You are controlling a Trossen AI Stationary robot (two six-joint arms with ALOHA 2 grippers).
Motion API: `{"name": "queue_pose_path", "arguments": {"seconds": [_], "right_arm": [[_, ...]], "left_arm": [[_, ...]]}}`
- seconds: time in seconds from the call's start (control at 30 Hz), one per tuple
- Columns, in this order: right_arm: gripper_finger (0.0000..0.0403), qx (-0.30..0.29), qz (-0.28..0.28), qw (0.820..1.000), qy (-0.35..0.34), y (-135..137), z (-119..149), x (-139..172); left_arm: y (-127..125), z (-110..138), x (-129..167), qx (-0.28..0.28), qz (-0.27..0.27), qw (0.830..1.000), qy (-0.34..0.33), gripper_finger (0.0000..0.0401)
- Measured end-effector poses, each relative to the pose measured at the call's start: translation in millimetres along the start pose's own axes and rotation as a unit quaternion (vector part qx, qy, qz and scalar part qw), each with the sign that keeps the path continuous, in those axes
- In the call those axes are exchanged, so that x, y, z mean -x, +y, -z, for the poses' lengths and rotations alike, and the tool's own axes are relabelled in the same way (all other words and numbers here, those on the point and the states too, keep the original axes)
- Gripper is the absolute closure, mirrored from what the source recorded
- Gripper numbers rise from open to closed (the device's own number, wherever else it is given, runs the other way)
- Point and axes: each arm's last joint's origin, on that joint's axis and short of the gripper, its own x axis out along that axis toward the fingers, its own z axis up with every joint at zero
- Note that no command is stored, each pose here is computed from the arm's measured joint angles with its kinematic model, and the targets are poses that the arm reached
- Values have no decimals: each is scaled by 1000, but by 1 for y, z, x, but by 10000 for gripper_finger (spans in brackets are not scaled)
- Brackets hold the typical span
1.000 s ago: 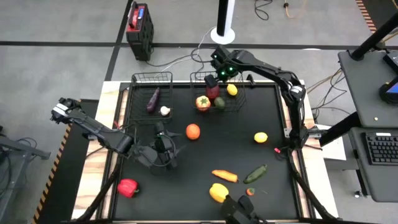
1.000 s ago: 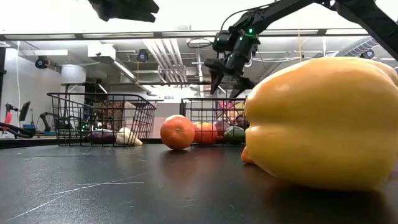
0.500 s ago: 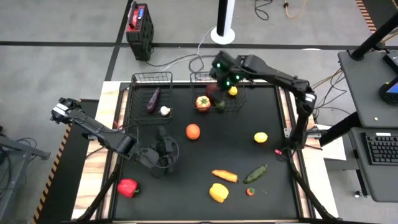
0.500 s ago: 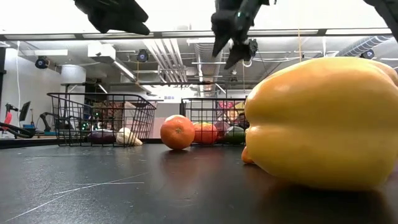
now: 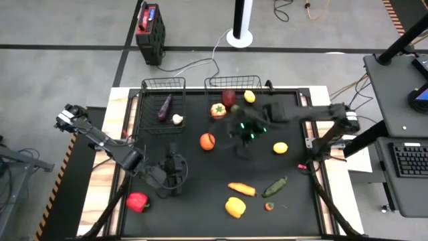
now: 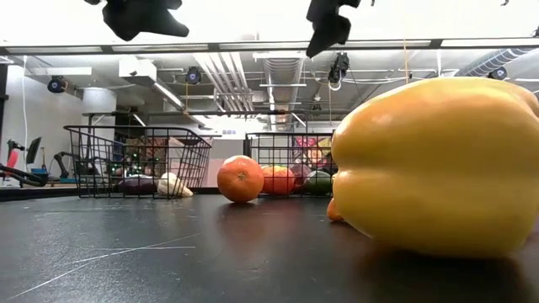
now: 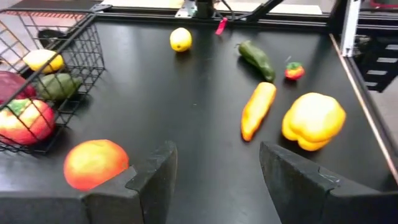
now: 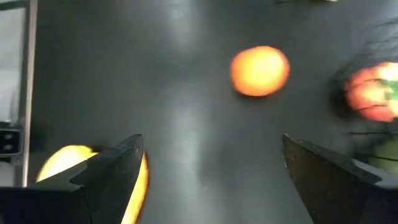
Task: Sort produce into baskets
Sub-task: Put the orange chili pepper into the left black wire basket
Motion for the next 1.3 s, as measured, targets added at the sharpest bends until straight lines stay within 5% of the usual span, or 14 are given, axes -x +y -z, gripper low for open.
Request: {"name": "queue_pose_path", "arguments": {"seconds": [0.4,0.87,1.3], "right_arm": [[33,-20,-34,999,-26,73,87,-15],[33,-121,-49,986,99,99,148,-45],[33,-57,58,996,20,120,184,-57]], "left_arm": [[-4,2,3,20,6,1000,-2,189],[-4,-12,6,5,-42,998,-42,189],[-12,-9,-4,-18,-46,998,-37,189]]}}
